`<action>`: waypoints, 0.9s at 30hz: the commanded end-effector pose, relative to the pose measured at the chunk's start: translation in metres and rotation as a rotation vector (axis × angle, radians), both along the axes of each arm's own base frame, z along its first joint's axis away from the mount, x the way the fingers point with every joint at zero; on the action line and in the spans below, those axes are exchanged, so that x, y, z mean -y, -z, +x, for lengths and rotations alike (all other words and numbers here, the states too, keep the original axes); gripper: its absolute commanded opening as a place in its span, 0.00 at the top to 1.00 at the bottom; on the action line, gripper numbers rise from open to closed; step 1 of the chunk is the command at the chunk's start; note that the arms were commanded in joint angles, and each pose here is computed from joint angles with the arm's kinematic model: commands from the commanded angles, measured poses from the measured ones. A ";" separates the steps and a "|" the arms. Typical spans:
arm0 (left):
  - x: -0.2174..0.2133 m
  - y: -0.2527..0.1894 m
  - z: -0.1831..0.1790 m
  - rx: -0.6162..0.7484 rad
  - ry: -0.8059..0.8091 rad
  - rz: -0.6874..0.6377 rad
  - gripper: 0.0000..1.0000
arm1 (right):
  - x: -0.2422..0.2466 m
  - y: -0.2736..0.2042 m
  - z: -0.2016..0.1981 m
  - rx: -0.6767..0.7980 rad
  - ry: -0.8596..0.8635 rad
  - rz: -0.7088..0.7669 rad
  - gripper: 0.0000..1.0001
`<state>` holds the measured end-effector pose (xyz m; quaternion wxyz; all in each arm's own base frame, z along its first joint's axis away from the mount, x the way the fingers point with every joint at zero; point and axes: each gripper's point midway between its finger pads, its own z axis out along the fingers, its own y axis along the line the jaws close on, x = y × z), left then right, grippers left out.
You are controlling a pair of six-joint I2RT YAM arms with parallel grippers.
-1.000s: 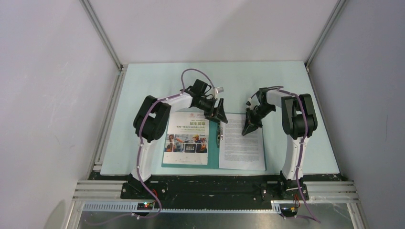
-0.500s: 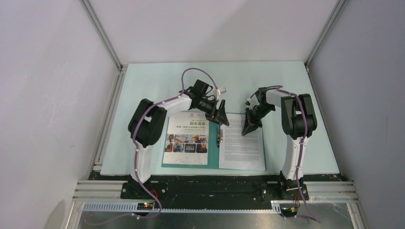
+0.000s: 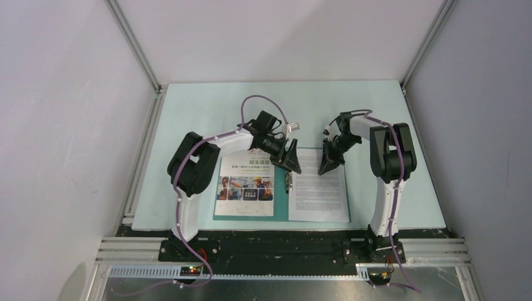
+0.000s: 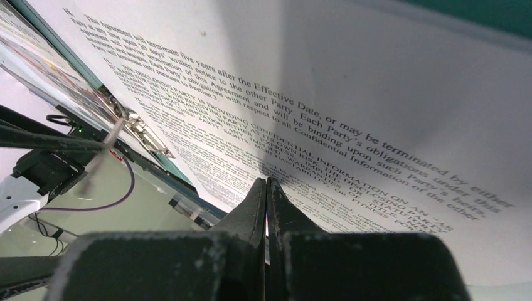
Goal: Put the files into the folder
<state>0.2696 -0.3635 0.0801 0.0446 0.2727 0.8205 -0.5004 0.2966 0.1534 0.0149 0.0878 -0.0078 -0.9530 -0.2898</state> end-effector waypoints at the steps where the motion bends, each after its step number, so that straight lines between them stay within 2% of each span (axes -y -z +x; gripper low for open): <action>1: 0.006 -0.029 -0.009 0.107 0.047 -0.053 0.20 | 0.007 -0.012 0.028 0.138 -0.004 -0.024 1.00; 6: 0.005 -0.030 -0.016 0.133 0.049 -0.038 0.18 | 0.009 -0.019 0.033 0.179 -0.011 -0.031 1.00; 10: -0.003 -0.041 0.002 0.228 -0.044 0.021 0.12 | 0.008 -0.038 0.040 0.254 -0.034 -0.024 1.00; 12: -0.009 -0.059 0.015 0.293 -0.117 0.041 0.11 | 0.008 -0.054 0.043 0.304 -0.034 -0.025 0.89; 13: -0.017 -0.073 0.026 0.332 -0.190 0.058 0.11 | 0.007 -0.065 0.042 0.333 -0.038 -0.028 0.78; 14: -0.021 -0.079 0.033 0.347 -0.236 0.075 0.11 | 0.006 -0.070 0.040 0.346 -0.043 -0.031 0.74; 15: -0.032 -0.089 0.045 0.374 -0.335 0.107 0.12 | 0.006 -0.079 0.036 0.366 -0.043 -0.039 0.62; 17: -0.049 -0.094 0.061 0.382 -0.481 0.162 0.14 | 0.004 -0.093 0.025 0.385 -0.054 -0.035 0.51; 19: -0.060 -0.089 0.068 0.342 -0.586 0.202 0.18 | 0.000 -0.105 0.013 0.397 -0.072 -0.022 0.46; 22: -0.062 -0.065 0.065 0.264 -0.645 0.257 0.22 | -0.008 -0.125 -0.005 0.405 -0.082 -0.006 0.37; 27: -0.055 -0.032 0.059 0.178 -0.651 0.318 0.38 | -0.028 -0.139 -0.024 0.372 -0.084 0.057 0.37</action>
